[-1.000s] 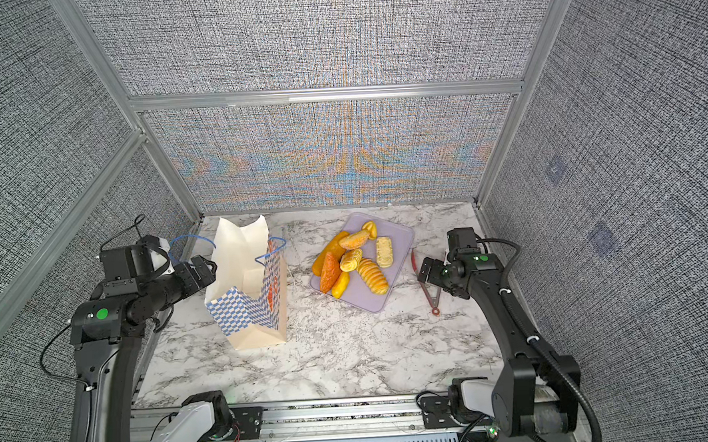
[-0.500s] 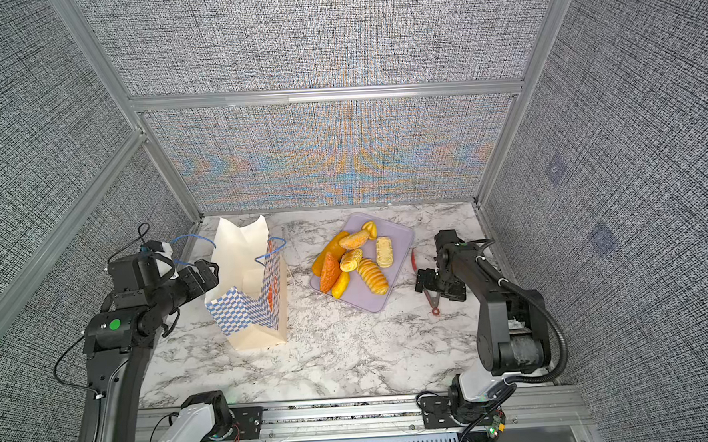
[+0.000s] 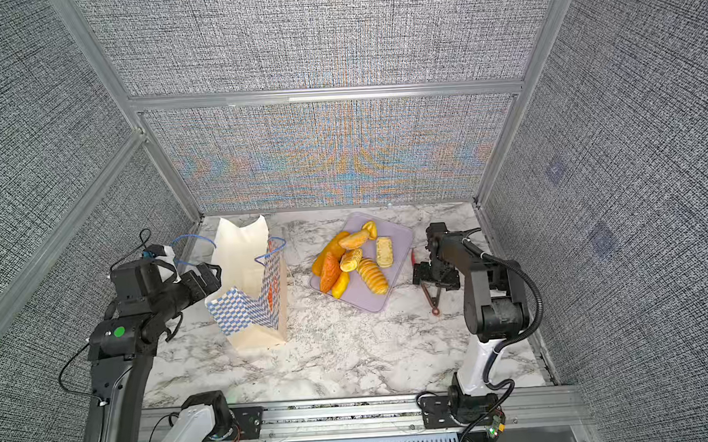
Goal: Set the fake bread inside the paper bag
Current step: 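Lower the right gripper onto the red tongs and close on them, then lift the red tongs off the table with the right gripper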
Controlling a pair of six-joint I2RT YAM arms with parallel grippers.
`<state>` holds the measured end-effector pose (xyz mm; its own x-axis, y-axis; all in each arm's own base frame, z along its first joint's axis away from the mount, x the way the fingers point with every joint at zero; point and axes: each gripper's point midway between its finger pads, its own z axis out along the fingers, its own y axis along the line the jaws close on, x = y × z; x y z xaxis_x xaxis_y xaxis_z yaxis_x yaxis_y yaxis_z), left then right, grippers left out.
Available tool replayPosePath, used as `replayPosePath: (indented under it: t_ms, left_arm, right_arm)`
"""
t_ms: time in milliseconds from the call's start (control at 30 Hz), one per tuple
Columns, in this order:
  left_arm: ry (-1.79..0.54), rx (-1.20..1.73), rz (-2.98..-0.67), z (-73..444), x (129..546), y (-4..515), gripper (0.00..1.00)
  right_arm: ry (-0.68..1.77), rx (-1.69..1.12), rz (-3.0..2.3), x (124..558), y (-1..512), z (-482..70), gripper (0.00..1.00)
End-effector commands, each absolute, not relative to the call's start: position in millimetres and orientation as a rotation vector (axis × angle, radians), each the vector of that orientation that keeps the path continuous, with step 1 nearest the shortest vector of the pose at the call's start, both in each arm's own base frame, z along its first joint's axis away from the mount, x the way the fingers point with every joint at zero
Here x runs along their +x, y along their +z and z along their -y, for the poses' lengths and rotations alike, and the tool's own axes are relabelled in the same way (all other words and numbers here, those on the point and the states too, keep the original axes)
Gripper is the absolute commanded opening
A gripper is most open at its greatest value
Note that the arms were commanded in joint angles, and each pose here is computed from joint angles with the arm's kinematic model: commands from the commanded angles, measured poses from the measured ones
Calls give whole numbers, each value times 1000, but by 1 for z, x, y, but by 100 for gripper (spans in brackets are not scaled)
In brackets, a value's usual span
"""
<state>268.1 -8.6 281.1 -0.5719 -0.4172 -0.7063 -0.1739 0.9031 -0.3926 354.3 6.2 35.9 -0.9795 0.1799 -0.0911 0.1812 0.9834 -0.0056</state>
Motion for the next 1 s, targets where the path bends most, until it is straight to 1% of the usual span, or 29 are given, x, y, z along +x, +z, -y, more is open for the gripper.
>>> replayPosePath:
  t_ms: [0, 233, 567, 733, 967]
  left_arm:
    - [-373, -413, -2159, 11, 270, 286, 98]
    - [-372, -414, -2156, 11, 269, 288, 98]
    - [-383, -428, -2151, 11, 268, 286, 98]
    - [-380, -422, -2152, 11, 266, 288, 98]
    - [-378, -419, -2147, 11, 264, 291, 98]
  right_arm:
    - [-28, 249, -3063, 355, 31, -7, 94]
    - [-23, 229, -3074, 361, 24, -9, 90]
    - [-90, 228, -3092, 362, 15, -2, 85]
    - [-89, 228, -3094, 362, 13, -2, 79]
    - [-95, 250, -3079, 359, 16, 0, 65]
